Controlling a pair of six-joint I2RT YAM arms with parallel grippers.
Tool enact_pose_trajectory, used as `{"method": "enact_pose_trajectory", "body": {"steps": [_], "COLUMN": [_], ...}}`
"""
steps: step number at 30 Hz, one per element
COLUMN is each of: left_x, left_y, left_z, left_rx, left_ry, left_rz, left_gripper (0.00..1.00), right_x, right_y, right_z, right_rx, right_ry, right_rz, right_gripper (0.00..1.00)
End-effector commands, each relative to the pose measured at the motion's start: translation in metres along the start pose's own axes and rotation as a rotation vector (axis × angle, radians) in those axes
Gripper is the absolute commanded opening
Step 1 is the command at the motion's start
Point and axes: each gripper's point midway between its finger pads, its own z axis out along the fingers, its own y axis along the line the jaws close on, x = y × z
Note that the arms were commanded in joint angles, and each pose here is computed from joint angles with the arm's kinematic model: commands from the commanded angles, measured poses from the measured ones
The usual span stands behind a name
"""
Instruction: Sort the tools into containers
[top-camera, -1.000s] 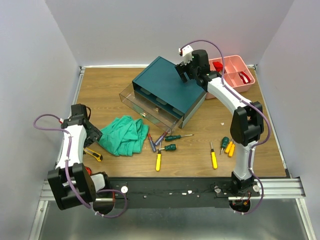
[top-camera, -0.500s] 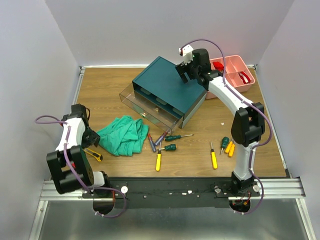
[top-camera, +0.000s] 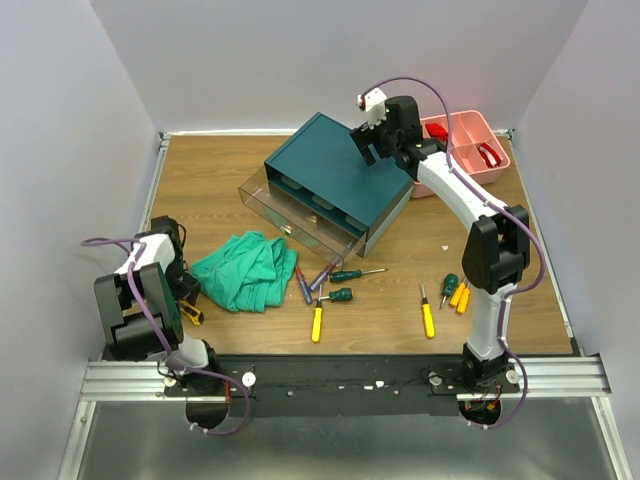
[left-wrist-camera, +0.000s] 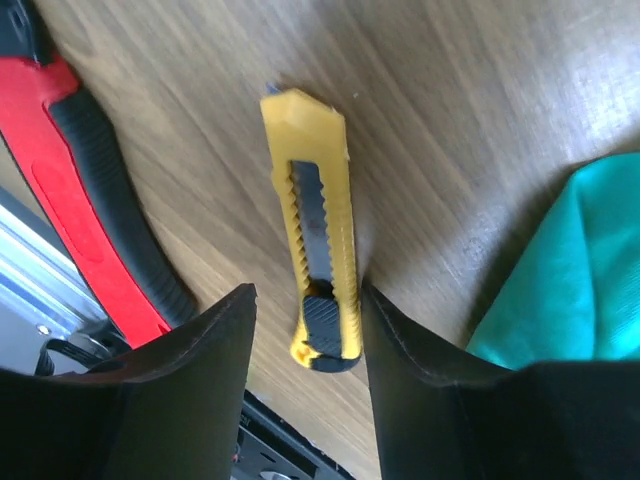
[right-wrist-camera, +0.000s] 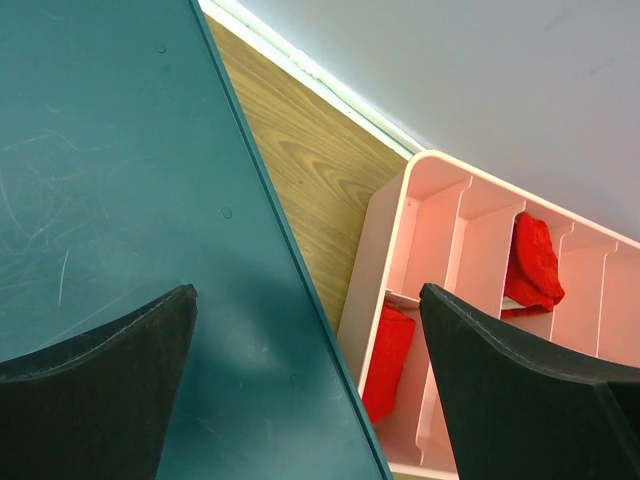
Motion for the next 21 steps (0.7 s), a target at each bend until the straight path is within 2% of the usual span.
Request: {"method": "enact_pose_trajectory", "body": {"steps": [1,3,7,13,15,21], "left_x": [-0.011,-0.010,-0.007,-0.005,-0.003,-0.003], "left_y": [-0.004,-0.005,-0.008,-0.009,-0.010,-0.009], "left_z": [0.018,0.023,0.028,0.031,0.033,0.026], "left_rx": [-0.025,-0.033,-0.032,-0.029,-0.027,-0.025], "left_ry": [-0.057,-0.054,-0.047,-0.043,-0.038,-0.035], "left_rz": [0.001,0.016,0.028,0.026,0.025,0.004], "left_gripper": [0.51,0.48,0.29,0.23,0.27,0.47], "right_x": [-0.010,-0.011,-0.012,-0.010,-0.009,-0.007], "right_y": [0.003,0.003,0.002,0.002,0.001,0.000], "right_z": [-0.011,-0.010,-0.010,-0.009,-0.011,-0.019], "right_rx": [-0.018,-0.014,-0.013,-0.008,-0.006,-0.003], "right_ry": [-0.025,-0.026,-0.029,-0.024,-0.022,-0.019], "right_rz": [0.010,0.012,0.010,0.006,0.003,-0.013], "right_gripper": [1.00,1.00,1.00,1.00,1.00,1.00]}}
